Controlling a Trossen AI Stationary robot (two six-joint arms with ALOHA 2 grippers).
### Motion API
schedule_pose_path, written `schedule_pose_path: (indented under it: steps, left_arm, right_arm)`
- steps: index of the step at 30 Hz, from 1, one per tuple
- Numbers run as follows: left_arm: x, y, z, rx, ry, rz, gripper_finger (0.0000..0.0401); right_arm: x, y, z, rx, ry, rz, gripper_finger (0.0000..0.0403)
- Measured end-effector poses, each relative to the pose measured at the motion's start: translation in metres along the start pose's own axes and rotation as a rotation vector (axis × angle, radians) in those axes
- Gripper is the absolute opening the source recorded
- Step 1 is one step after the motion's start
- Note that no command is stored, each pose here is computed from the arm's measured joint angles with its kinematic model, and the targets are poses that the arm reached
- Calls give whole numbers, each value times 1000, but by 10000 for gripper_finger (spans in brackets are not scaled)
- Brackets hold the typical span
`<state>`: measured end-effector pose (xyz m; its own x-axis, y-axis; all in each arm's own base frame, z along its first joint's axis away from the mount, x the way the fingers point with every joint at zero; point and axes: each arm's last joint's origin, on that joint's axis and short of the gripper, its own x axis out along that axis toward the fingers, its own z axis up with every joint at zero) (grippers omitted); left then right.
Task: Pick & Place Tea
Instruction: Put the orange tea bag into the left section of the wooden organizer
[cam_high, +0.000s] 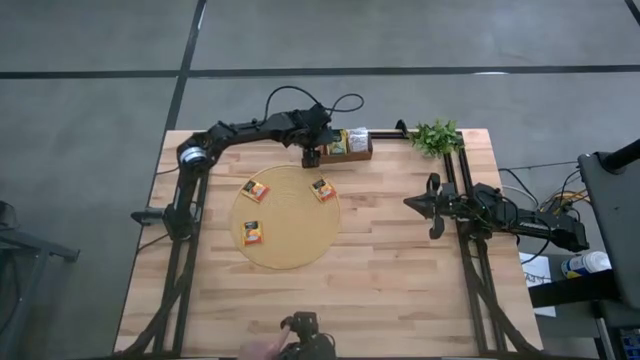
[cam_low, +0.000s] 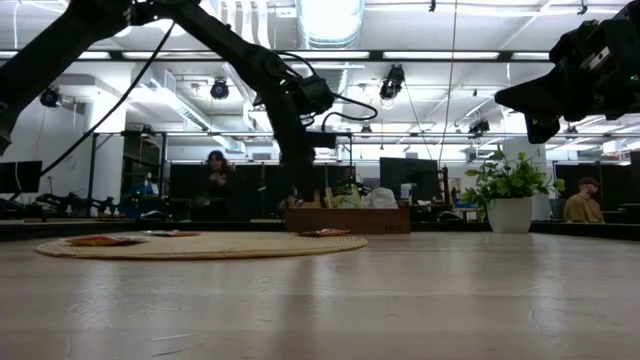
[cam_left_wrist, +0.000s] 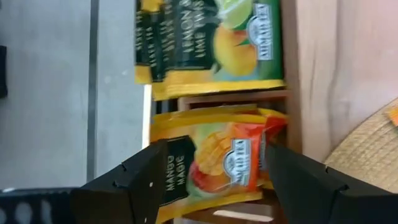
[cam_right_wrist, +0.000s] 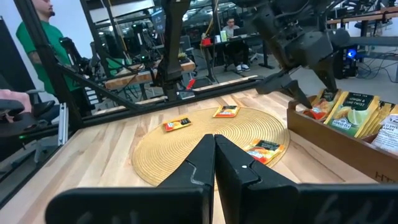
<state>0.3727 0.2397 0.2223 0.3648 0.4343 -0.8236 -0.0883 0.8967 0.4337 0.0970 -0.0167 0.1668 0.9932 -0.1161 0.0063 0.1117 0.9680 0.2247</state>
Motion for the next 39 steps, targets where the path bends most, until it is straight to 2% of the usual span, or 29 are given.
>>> schedule_pose_path:
  steps: [5,12,18,32,39]
  left_arm:
    - [5,2,-4,2,-7,23,262]
    - [18,-9,-16,18,18,2,261]
    - [27,-12,-20,9,9,76,261]
    - [9,-7,5,16,-63,96,261]
    - [3,-6,6,1,-41,79,261]
  right_arm:
    - [0,0,0,0,0,0,9]
    - [0,0,0,0,0,0,9]
    - [0,0,0,0,0,0,9]
    - [0,0,0,0,0,1,9]
    - [0,0,0,0,0,1,9]
